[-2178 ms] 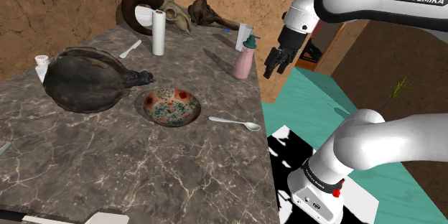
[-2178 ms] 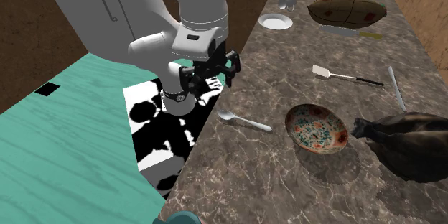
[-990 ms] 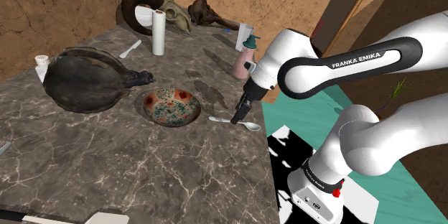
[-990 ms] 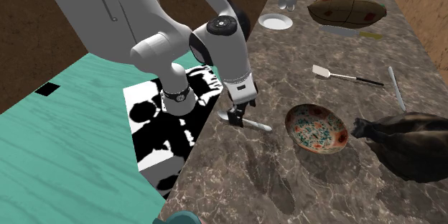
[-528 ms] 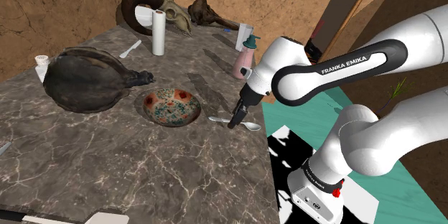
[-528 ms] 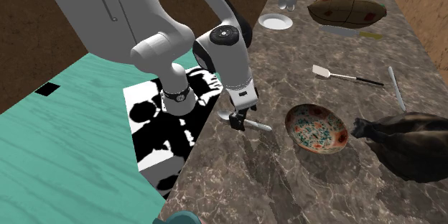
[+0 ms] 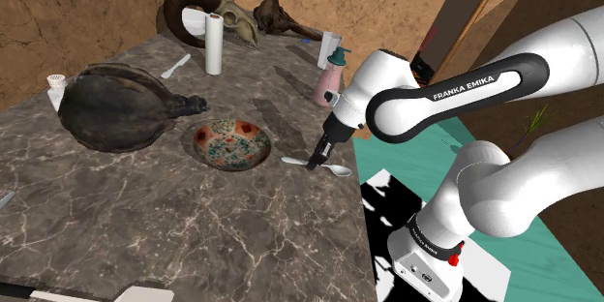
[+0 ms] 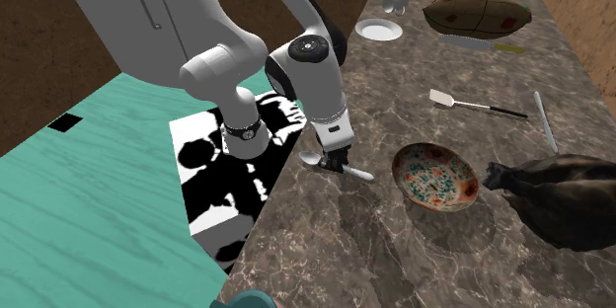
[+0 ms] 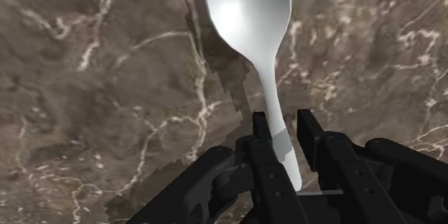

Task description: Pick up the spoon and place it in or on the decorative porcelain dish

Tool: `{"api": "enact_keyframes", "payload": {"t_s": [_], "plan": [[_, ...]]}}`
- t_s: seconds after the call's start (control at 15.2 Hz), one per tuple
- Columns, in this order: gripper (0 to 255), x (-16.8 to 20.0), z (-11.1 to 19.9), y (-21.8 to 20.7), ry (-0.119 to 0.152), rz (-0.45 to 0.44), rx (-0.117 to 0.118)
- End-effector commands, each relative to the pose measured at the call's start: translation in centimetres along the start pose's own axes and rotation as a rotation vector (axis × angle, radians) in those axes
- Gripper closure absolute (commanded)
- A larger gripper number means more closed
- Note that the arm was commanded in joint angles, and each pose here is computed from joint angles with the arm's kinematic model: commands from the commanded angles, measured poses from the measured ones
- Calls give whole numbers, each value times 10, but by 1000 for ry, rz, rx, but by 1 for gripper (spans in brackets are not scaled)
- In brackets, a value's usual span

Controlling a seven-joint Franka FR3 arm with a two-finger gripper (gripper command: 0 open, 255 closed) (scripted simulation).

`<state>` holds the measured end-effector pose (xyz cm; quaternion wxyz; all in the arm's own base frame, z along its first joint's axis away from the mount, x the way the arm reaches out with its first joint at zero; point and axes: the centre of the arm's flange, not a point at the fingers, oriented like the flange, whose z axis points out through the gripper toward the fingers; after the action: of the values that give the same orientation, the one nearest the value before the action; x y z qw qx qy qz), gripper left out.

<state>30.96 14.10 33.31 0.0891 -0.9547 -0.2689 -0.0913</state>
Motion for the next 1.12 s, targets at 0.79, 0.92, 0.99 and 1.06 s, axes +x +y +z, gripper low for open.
{"api": "enact_keyframes", "payload": {"t_s": [0.79,0.92,0.99,1.06], "plan": [[255,8,-36,-4,0,0,0],[255,11,-46,-6,0,0,0],[255,12,-51,-6,0,0,0],[255,13,-56,-7,0,0,0]]}}
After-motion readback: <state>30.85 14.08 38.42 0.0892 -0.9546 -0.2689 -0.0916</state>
